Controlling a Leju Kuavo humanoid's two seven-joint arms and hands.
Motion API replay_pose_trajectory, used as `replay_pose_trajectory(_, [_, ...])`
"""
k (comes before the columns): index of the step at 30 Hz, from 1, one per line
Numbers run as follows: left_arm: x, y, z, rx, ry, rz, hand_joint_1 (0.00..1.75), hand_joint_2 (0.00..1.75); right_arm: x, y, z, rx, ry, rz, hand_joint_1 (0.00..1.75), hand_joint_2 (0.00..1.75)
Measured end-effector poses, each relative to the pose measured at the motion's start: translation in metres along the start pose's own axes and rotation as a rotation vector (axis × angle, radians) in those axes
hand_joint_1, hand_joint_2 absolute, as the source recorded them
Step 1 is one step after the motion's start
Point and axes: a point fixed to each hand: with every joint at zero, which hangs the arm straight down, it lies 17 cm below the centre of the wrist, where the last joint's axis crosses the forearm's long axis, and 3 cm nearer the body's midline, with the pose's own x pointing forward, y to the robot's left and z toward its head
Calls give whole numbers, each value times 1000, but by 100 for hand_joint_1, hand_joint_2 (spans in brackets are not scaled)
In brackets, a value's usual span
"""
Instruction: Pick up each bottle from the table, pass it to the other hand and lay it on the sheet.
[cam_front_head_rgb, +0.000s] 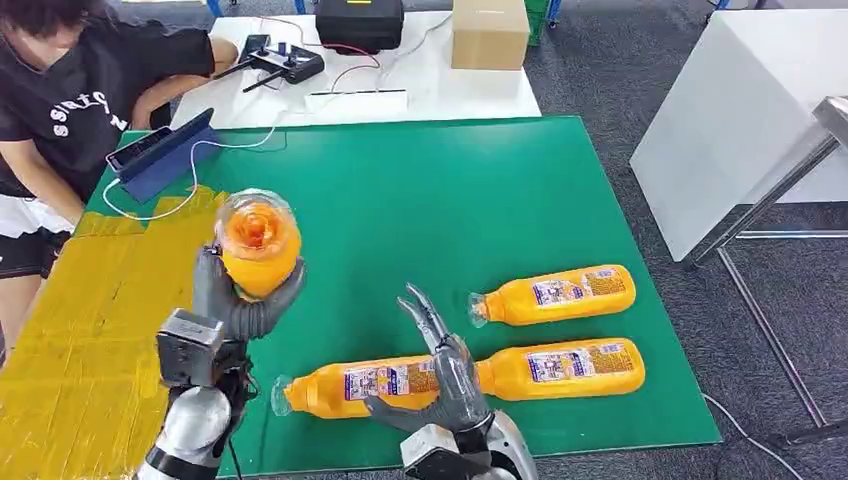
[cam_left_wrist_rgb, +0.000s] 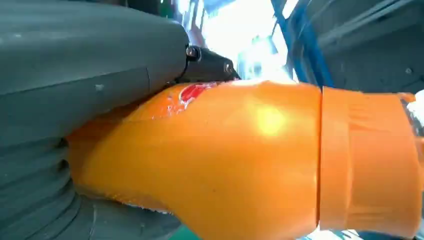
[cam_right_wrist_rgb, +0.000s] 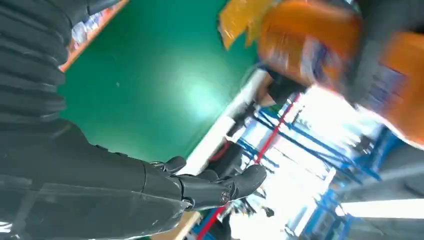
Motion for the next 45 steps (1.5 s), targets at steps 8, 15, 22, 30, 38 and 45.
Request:
replay_pose_trajectory(8, [-81,22,-26,-164,-55,-861,175,175,18,-22,-2,34,-36,98,0,175])
replay_pose_trajectory(15, [-192,30,3,-399,43,-1193,175,175,3,-11,8,133,-12,243,0,175])
replay_pose_trajectory(22, [-266,43,35,-554,205,-1279,175,175,-12,9,15,250,10,329,0,175])
replay_pose_trajectory(30, [-310,49,74,-676,310,-1309,175,175,-22,22,22,316,12,367,0,175])
replay_pose_trajectory(38, [-331,45,85,-745,421,-1304,0,175,-42,34,27,395,38,482,0,175])
replay_pose_trajectory(45, [-340,32,83,-784,531,-1199,0,175,-86,43,49,534,119,611,0,175])
